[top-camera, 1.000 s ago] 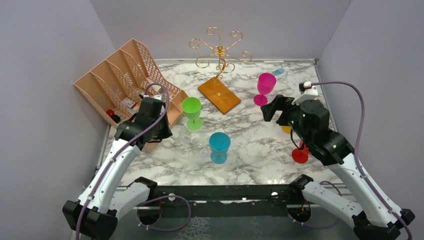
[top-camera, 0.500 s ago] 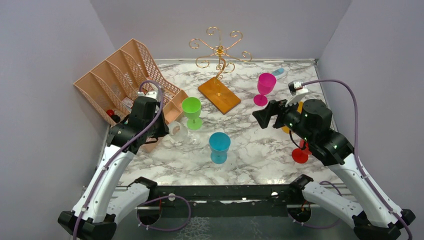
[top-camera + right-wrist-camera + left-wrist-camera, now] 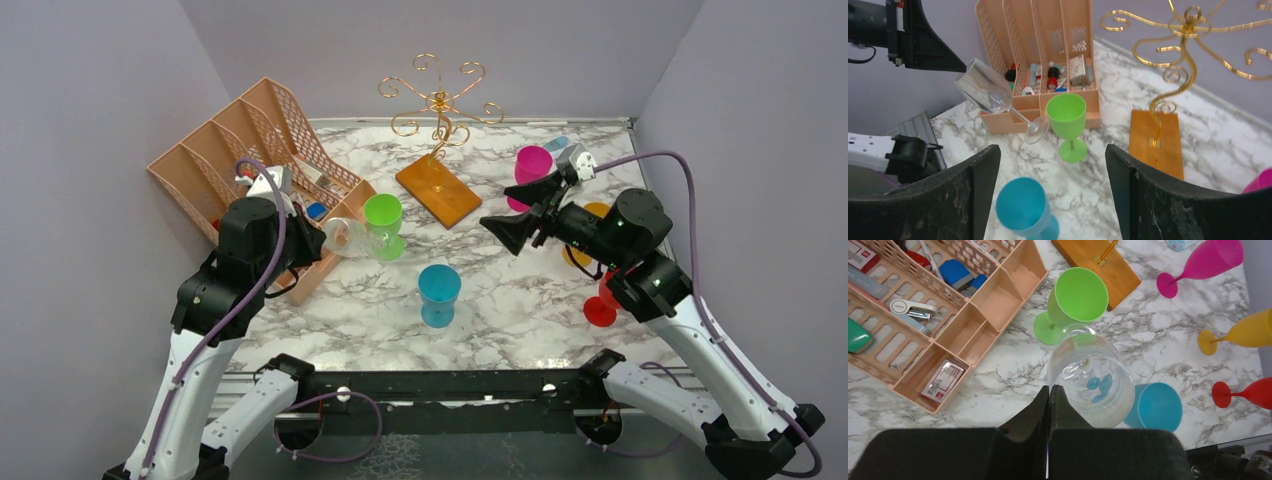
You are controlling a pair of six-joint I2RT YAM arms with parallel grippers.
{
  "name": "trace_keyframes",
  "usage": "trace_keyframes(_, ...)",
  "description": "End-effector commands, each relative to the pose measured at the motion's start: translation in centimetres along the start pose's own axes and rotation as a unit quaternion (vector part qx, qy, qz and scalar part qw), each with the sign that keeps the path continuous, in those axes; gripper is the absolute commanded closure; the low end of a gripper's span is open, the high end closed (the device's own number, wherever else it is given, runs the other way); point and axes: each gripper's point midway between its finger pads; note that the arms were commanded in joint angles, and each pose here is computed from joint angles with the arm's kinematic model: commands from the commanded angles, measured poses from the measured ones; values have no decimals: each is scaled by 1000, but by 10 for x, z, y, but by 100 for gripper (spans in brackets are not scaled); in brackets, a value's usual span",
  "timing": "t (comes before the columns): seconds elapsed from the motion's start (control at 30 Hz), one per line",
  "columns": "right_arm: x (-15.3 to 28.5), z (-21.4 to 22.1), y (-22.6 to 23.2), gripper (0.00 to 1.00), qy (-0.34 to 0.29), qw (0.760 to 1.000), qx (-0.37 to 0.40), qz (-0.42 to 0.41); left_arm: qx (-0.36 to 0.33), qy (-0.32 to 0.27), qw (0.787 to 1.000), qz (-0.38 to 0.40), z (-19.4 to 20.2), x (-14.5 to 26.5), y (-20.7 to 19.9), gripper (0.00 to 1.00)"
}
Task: Place the wine glass upside down on the wine glass rack
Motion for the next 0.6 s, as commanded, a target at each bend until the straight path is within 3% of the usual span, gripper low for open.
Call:
trace_keyframes(0.0, -8, -40, 17, 21, -112, 981, 144, -64, 23, -75, 996, 51, -36, 23, -20, 100)
trace_keyframes(0.13, -11, -42, 25, 24, -140, 954, 245, -102, 34, -93, 990, 99, -50, 38, -39, 100)
trace_keyframes(0.4, -4, 27, 62, 35, -104, 853, 421, -290, 37, -109, 970, 214, -67, 70, -81, 100)
trace_keyframes(0.57, -7, 50, 51, 37, -101, 842, 450, -279, 36, -116, 955, 272, -69, 82, -99, 100)
Point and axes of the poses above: each gripper's point midway between its finger pads, its own x axis back along the fingers, its own y axis along the line the jaws close on, z = x × y, and after that the axes turned 6 degrees about -x, right-handed
